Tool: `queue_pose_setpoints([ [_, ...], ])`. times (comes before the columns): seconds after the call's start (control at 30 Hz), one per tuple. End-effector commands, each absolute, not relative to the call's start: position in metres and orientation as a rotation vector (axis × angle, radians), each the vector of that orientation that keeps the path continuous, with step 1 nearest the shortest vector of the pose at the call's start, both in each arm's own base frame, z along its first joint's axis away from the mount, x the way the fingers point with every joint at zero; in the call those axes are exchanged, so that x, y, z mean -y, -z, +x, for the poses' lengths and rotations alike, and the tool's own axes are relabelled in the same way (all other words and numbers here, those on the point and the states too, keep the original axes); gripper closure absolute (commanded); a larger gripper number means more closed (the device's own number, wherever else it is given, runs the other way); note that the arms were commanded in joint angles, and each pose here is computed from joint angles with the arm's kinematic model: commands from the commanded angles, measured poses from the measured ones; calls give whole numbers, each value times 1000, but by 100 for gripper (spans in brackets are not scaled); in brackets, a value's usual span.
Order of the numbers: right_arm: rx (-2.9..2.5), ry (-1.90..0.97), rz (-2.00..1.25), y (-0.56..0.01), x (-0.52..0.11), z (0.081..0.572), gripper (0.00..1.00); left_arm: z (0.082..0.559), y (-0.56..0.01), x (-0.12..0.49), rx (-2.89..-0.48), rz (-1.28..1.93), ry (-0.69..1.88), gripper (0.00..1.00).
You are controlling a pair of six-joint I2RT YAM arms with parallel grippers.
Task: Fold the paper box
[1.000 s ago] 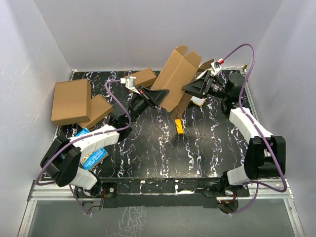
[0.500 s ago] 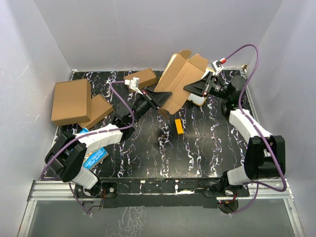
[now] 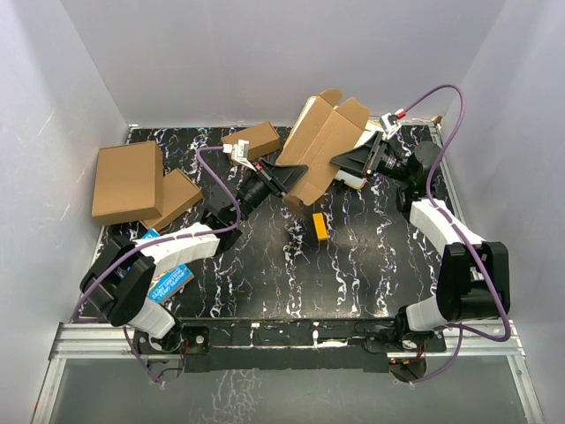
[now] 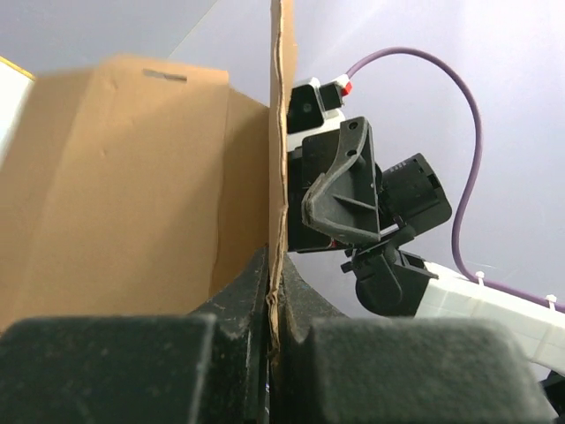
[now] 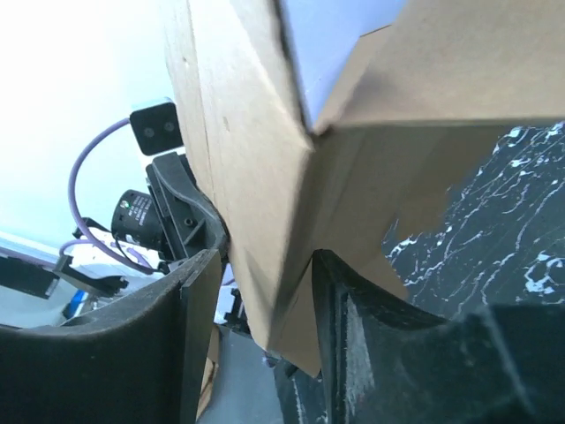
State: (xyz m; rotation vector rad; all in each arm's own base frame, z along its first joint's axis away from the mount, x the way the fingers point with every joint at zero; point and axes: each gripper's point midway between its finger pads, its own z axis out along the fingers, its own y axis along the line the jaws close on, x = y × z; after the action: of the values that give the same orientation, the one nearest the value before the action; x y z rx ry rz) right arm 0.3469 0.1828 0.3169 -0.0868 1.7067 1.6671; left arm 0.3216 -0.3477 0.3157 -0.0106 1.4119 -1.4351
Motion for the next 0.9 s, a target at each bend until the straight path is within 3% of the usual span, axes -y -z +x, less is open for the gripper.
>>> queue_pose_setpoints([
  [0.0,-1619,-1557,-308,-332,-176,335,47,316,-342,334,-1317,15,1427,100],
  [0.27,-1579,-1266,-770,-305,-149,314,33,325,-343,296,-1422,24,1393,100],
  [0.5,-1536,-1022,-928,-287,-128,313,19,321,-329,254,-1600,68,1334,100],
  [0.87,-1537,-886,-1176,-201,-144,314,18,316,-318,199,-1758,111,1226,100],
])
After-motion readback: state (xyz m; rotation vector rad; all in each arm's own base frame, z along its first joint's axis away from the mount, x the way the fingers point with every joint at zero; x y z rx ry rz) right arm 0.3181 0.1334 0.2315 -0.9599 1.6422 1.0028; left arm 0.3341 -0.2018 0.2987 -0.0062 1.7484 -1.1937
